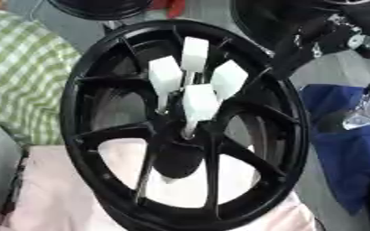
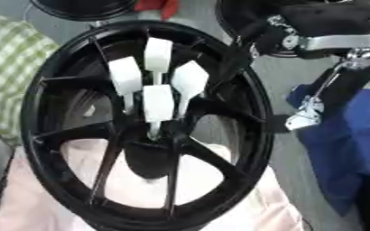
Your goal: Pull the pin out of the wheel hub.
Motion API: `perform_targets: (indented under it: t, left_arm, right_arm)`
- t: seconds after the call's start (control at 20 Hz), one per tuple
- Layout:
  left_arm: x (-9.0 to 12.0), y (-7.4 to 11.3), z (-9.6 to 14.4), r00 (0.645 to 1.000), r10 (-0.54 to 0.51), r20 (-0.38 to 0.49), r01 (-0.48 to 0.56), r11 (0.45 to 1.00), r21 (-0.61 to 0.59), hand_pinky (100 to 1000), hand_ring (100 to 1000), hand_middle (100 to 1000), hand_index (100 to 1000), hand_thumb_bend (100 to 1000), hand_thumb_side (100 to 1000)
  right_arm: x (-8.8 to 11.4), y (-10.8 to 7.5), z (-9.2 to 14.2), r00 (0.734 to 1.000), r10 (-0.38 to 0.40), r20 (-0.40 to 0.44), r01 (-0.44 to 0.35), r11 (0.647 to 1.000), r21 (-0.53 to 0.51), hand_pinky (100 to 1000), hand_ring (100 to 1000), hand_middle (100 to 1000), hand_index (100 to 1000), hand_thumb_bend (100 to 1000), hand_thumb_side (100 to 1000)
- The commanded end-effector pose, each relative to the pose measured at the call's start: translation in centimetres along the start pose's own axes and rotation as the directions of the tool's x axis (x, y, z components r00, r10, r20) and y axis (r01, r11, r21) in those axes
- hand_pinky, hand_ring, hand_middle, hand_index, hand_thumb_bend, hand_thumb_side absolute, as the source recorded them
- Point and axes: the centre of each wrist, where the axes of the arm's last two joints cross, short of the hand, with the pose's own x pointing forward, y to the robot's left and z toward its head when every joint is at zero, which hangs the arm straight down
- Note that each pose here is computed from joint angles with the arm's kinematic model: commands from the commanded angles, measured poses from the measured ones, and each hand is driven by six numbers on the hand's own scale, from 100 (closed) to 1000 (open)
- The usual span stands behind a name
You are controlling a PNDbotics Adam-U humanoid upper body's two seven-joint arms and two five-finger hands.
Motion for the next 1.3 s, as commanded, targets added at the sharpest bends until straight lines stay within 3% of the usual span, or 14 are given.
perform_targets:
  t: [0.05,1.1,1.3]
  left_arm:
    - [1.07,0.17,-0.58,0.999,-0.022,0.041,0.023,1.000,-0.020,896,649,572,806,184,614]
    - [1.53,-0.01,-1.23,0.997,-0.029,0.073,0.031,0.999,-0.025,896,646,571,805,180,622]
    - [1.52,-0.02,-1.23,0.997,-0.029,0.073,0.030,0.999,-0.023,896,645,570,805,179,623]
  right_arm:
    - [0.32,-1.14,0.08,0.997,0.079,0.005,-0.079,0.996,0.028,817,786,727,832,450,285]
    - [0.17,-0.50,-0.20,0.980,-0.041,-0.193,0.010,0.987,-0.161,809,790,746,835,432,297]
    - [0.16,-0.52,-0.08,0.980,-0.053,-0.192,0.015,0.981,-0.192,815,796,750,838,349,305]
